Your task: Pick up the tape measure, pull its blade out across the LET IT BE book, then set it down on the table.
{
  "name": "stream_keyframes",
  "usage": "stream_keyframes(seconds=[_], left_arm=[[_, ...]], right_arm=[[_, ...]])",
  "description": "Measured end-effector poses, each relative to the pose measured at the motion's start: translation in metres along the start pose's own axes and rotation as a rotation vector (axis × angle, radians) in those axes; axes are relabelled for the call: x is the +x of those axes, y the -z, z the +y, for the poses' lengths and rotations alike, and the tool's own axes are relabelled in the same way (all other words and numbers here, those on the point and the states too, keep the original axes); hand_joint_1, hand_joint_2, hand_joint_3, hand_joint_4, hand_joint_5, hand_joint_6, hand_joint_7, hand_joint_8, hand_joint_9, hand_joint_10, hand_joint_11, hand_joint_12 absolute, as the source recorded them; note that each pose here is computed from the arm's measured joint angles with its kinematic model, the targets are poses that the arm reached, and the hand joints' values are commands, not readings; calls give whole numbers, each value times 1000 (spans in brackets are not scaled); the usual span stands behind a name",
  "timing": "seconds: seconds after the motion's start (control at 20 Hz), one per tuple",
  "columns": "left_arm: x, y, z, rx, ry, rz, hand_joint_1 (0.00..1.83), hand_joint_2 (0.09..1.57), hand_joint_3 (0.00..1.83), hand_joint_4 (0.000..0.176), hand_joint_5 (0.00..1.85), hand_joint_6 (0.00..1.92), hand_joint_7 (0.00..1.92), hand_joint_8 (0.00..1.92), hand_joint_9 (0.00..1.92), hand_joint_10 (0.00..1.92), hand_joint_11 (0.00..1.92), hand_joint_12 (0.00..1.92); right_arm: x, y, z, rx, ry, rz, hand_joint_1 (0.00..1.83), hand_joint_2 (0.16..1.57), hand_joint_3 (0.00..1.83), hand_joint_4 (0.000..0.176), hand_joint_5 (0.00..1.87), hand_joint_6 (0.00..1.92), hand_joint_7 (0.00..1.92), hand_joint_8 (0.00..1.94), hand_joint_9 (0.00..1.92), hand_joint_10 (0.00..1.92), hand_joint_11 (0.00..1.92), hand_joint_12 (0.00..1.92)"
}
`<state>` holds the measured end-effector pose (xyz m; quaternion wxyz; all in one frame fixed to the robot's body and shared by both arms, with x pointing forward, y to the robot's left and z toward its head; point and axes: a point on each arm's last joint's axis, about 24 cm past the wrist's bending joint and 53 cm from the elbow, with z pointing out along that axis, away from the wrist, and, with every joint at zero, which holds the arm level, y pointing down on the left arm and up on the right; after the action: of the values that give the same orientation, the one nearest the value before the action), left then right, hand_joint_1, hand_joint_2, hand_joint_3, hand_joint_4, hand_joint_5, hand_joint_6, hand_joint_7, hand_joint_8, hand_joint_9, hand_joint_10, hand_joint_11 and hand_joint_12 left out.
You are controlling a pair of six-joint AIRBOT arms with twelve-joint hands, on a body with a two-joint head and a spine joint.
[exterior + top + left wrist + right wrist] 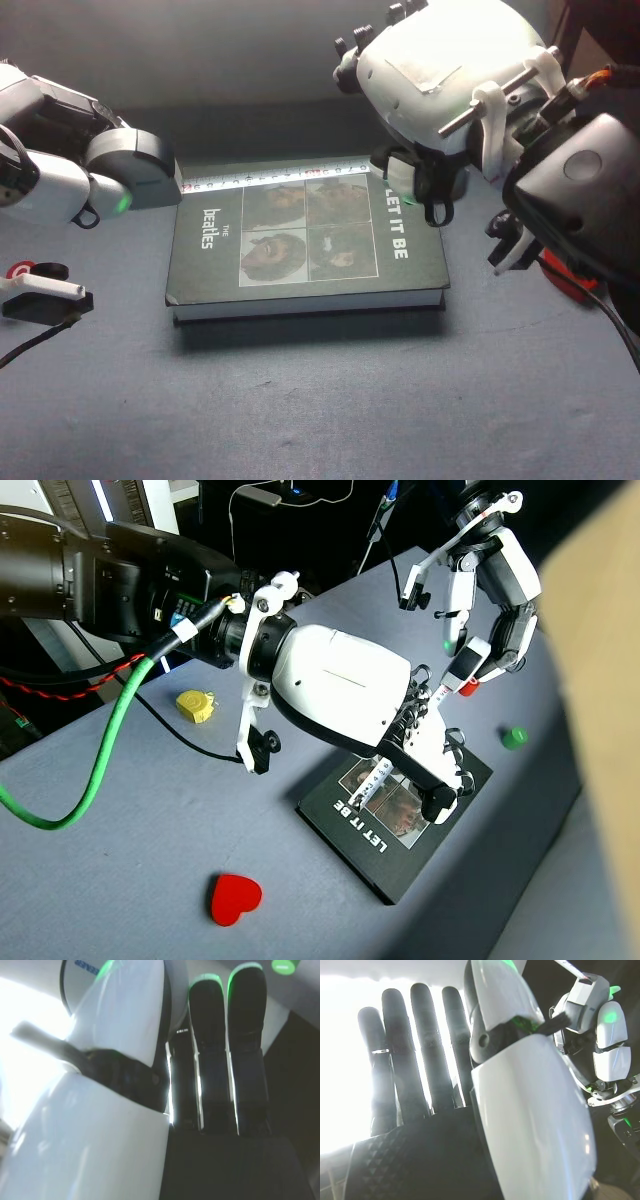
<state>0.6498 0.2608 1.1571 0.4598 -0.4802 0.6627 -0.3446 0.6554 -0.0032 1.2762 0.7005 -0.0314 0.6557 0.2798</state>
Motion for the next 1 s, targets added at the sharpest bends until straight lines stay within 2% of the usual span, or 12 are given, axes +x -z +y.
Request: stream_keyframes(seconds=[0.15, 0.4, 0.6, 0.75, 1.0], left_arm=[[0, 0, 0, 0, 3, -1, 1372, 1128, 0, 0, 940, 912, 927, 1040, 885, 1333, 820, 1246], [0, -1, 0, 2, 1, 1, 1372, 1129, 0, 0, 936, 914, 924, 1042, 890, 1332, 827, 1252], [-1, -1, -1, 2, 1, -1, 1373, 1129, 0, 0, 933, 916, 926, 1040, 891, 1331, 819, 1253], [-1, -2, -1, 2, 1, 0, 1372, 1129, 0, 0, 948, 899, 916, 1052, 888, 1336, 822, 1256], [-3, -2, 0, 0, 4, -4, 1373, 1128, 0, 0, 927, 933, 931, 1028, 895, 1326, 824, 1257]], right_arm=[[10, 3, -8, 19, 18, 14, 1038, 1103, 0, 0, 722, 17, 787, 13, 734, 30, 365, 1021], [12, 4, -6, 4, 41, -12, 1040, 1103, 0, 0, 722, 14, 788, 11, 735, 28, 344, 1008], [27, 7, -16, 2, 47, -1, 1046, 1106, 1, 0, 722, 11, 789, 10, 737, 27, 354, 1012], [23, 3, -15, -4, 66, -25, 1043, 1105, 0, 0, 721, 9, 791, 9, 737, 25, 342, 1005], [27, -1, -16, -1, 53, -21, 1030, 1095, 0, 0, 730, 10, 795, 9, 752, 29, 345, 1002]])
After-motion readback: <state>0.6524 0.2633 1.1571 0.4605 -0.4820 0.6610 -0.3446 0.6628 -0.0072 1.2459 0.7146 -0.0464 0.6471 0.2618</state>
